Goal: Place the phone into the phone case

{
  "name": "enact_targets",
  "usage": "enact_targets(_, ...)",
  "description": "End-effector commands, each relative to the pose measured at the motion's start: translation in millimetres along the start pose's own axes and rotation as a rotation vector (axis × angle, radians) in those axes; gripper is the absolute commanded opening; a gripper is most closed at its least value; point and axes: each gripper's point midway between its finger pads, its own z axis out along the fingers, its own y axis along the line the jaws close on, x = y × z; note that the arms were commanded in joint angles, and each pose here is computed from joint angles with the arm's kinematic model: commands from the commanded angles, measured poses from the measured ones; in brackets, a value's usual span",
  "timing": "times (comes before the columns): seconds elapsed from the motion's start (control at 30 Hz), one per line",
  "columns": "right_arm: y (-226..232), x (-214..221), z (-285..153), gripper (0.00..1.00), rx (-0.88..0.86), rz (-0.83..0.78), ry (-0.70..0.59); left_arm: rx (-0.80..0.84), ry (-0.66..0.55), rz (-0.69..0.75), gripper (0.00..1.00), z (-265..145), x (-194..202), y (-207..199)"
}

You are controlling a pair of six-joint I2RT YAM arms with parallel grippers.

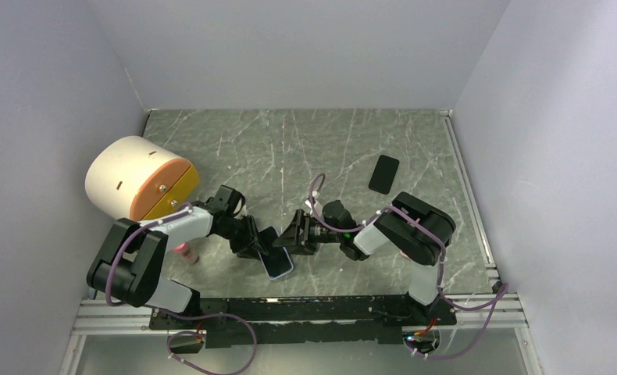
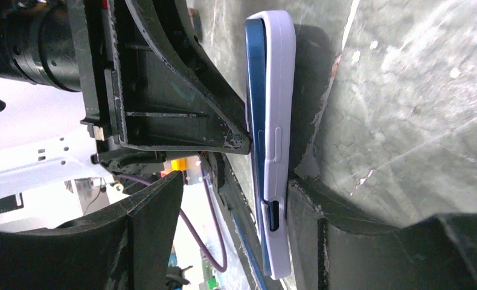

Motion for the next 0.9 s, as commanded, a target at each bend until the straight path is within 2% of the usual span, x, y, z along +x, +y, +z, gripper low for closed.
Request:
enact_targets(0.0, 70.1, 18.1, 1.7, 0.61, -0.248, -0.100, 0.101, 0.179, -0.012, 0.049, 0.32, -1.3, -4.7, -37.3)
enact_targets(0.27, 64.9, 15.2, -2.6, 0.39, -0.221, -0.076, 0.057, 0.144, -0.029, 0.046, 0.31, -2.6, -5.1, -30.6)
enact_targets(0.37, 60.9, 10.8, -4.0, 0.23, -0.187, -0.075, 0.031, 0.130, -0.033, 0.050, 0.31, -3.8, -5.0, -28.7)
enact_targets(0.57, 50.1, 3.6, -3.1, 0.00, -0.072, -0.114, 0.003, 0.116, -0.042, 0.046, 0.32, -5.5, -4.7, -26.2)
enact_targets(0.63, 35.7, 0.7, -3.3, 0.00, 0.026, -0.121, -0.006, 0.114, -0.047, 0.047, 0.33, -6.4, -5.2, -26.5)
enact_targets(0.73, 47.4, -1.7, -6.0, 0.00, 0.024, -0.216, -0.001, 0.086, -0.056, 0.020, 0.36, -11.8, -4.2, -24.4)
enact_targets(0.87, 68.9, -11.3, -21.4, 0.00, -0.001, -0.306, -0.039, 0.171, -0.108, 0.043, 0.51, -43.6, -0.7, -50.6)
